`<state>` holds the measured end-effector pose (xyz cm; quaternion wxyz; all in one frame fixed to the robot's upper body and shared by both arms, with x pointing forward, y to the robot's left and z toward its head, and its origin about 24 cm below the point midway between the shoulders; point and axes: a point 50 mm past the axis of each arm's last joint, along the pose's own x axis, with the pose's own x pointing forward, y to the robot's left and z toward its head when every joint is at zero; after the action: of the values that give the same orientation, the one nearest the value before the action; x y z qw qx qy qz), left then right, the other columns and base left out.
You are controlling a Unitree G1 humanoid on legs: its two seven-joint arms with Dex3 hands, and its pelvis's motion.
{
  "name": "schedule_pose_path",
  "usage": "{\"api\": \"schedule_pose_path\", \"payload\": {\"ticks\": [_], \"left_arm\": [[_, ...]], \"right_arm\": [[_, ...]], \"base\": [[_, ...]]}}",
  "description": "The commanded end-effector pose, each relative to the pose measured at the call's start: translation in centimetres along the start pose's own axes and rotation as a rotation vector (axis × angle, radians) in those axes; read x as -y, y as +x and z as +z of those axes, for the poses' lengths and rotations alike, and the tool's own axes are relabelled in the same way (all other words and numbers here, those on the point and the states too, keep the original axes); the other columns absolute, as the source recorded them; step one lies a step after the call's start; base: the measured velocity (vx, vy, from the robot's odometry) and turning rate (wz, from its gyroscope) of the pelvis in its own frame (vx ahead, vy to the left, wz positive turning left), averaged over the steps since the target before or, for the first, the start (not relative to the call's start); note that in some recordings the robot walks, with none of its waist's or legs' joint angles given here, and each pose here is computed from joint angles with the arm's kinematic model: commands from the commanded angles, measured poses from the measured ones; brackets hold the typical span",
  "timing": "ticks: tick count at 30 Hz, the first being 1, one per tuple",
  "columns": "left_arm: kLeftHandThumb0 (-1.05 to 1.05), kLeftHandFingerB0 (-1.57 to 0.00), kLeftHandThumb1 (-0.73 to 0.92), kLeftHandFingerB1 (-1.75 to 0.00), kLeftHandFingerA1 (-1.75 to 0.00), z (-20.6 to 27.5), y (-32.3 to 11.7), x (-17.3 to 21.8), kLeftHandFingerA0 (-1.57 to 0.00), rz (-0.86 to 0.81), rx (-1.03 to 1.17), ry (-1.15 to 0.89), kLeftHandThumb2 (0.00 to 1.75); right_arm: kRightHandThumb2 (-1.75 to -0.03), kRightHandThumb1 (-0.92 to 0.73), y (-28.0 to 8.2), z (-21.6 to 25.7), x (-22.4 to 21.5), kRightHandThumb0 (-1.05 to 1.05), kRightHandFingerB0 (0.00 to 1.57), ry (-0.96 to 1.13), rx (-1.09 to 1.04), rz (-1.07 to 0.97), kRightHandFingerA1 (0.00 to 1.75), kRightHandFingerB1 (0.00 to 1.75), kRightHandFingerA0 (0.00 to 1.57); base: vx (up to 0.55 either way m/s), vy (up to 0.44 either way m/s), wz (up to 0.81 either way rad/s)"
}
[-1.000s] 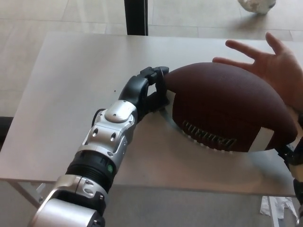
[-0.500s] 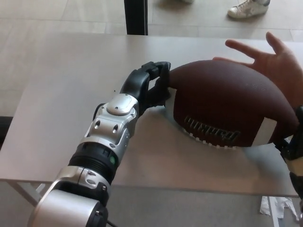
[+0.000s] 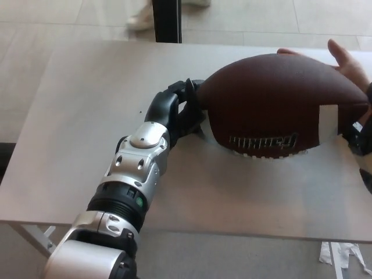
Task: The robot uses both its hands to grab the left and right ends of a football kept in the middle of the desk infront of it, lifts it up and places it in the palm of a person
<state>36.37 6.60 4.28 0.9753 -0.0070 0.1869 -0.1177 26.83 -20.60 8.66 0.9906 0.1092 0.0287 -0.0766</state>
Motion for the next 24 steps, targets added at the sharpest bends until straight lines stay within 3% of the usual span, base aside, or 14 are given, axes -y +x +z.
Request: {"api": "schedule_pose_path", "payload": {"ticks": [1,2,3,5,6,7,9,10,17,18,21,22,23,24], "left_arm": [[-0.98,-0.30,0.92,-0.36,-0.67,-1.1,-0.1,1.2,-0.60,-0.022,-0.033,-0.094,0.86],[-1.02,-0.24,0.87,-0.47,-0.72,-1.2,-0.2,1.4,-0.59,-0.019,-0.037,-0.110,1.28],[-1.02,-0.24,0.87,-0.47,-0.72,-1.3,-0.2,1.5,-0.59,-0.024,-0.041,-0.122,1.28],[-1.04,-0.25,0.88,-0.47,-0.72,-1.5,-0.2,1.8,-0.60,-0.028,-0.043,-0.136,1.28],[-1.03,-0.26,0.87,-0.48,-0.71,-1.6,-0.2,1.9,-0.59,-0.028,-0.044,-0.140,1.28],[-1.00,-0.31,0.92,-0.36,-0.66,-1.5,-0.2,2.0,-0.60,-0.029,-0.044,-0.145,0.85],[-1.05,-0.31,0.92,-0.40,-0.69,-1.5,-0.2,2.1,-0.62,-0.034,-0.041,-0.143,0.89],[-1.05,-0.29,0.86,-0.48,-0.73,-1.6,-0.2,1.9,-0.59,-0.037,-0.035,-0.136,1.28],[-1.01,-0.25,0.83,-0.46,-0.71,-1.1,-0.2,1.3,-0.64,-0.012,-0.026,-0.118,1.28],[-1.04,-0.32,0.92,-0.38,-0.67,-1.0,-0.2,1.3,-0.65,-0.007,-0.028,-0.120,0.84],[-1.01,-0.33,0.92,-0.36,-0.71,-0.7,-0.1,1.4,-0.76,0.028,-0.049,-0.090,0.82],[-1.03,-0.34,0.91,-0.39,-0.72,-0.7,0.0,1.5,-0.78,0.030,-0.052,-0.064,0.83],[-0.97,-0.34,0.92,-0.37,-0.77,-0.6,0.0,1.6,-0.83,0.027,-0.062,-0.042,0.78],[-0.94,-0.25,0.81,-0.47,-0.80,-0.6,0.1,1.6,-0.80,0.015,-0.083,-0.008,1.25]], "right_arm": [[-1.18,-0.78,0.5,0.1,-1.0,-0.96,0.10,0.050,-0.020,0.028,0.54,0.32,0.42],[-1.18,-0.77,0.5,-0.2,-1.2,-0.94,0.10,0.064,-0.036,0.022,0.54,0.32,0.42],[-1.18,-0.77,0.4,-0.4,-1.2,-0.94,0.10,0.071,-0.041,0.020,0.54,0.32,0.42],[-0.79,-0.92,0.3,-0.7,-1.3,-0.98,0.11,0.078,-0.061,0.024,0.43,0.25,0.50],[-1.19,-0.85,0.3,-1.0,-1.3,-1.04,0.15,0.073,-0.070,0.024,0.53,0.32,0.49],[-1.18,-0.83,0.3,-1.2,-1.4,-1.05,0.15,0.068,-0.078,0.016,0.54,0.35,0.52],[-1.18,-0.83,0.3,-1.2,-1.3,-1.05,0.13,0.065,-0.078,0.012,0.54,0.37,0.53],[-0.77,-0.92,0.4,-1.6,-1.3,-0.97,0.26,0.035,-0.107,-0.019,0.45,0.31,0.66],[-0.77,-0.92,1.0,-1.2,-1.0,-0.94,0.37,-0.019,-0.095,-0.042,0.63,0.33,0.82],[-0.87,-0.81,1.0,-1.1,-1.1,-1.01,0.34,-0.031,-0.094,-0.038,0.66,0.38,0.85],[-0.78,-0.92,1.6,-0.6,-1.6,-1.02,0.36,-0.064,-0.093,-0.015,0.61,0.33,0.92],[-1.15,-0.74,1.7,-0.4,-1.8,-0.96,0.29,-0.063,-0.094,-0.008,0.67,0.45,0.96],[-0.75,-0.92,1.8,-0.3,-2.0,-0.99,0.31,-0.069,-0.096,0.005,0.60,0.32,0.99],[-0.73,-0.92,2.0,-0.1,-2.2,-0.98,0.34,-0.067,-0.104,0.023,0.61,0.32,0.99]], "base": [[0.00,0.000,0.00],[0.00,0.000,0.00],[0.00,0.000,0.00],[0.00,0.000,0.00],[0.00,0.000,0.00],[0.00,0.000,0.00],[0.00,0.000,0.00],[0.00,0.000,0.00],[0.00,0.000,0.00],[0.00,0.000,0.00],[0.00,0.000,0.00],[0.00,0.000,0.00],[0.00,0.000,0.00],[0.00,0.000,0.00]]}}
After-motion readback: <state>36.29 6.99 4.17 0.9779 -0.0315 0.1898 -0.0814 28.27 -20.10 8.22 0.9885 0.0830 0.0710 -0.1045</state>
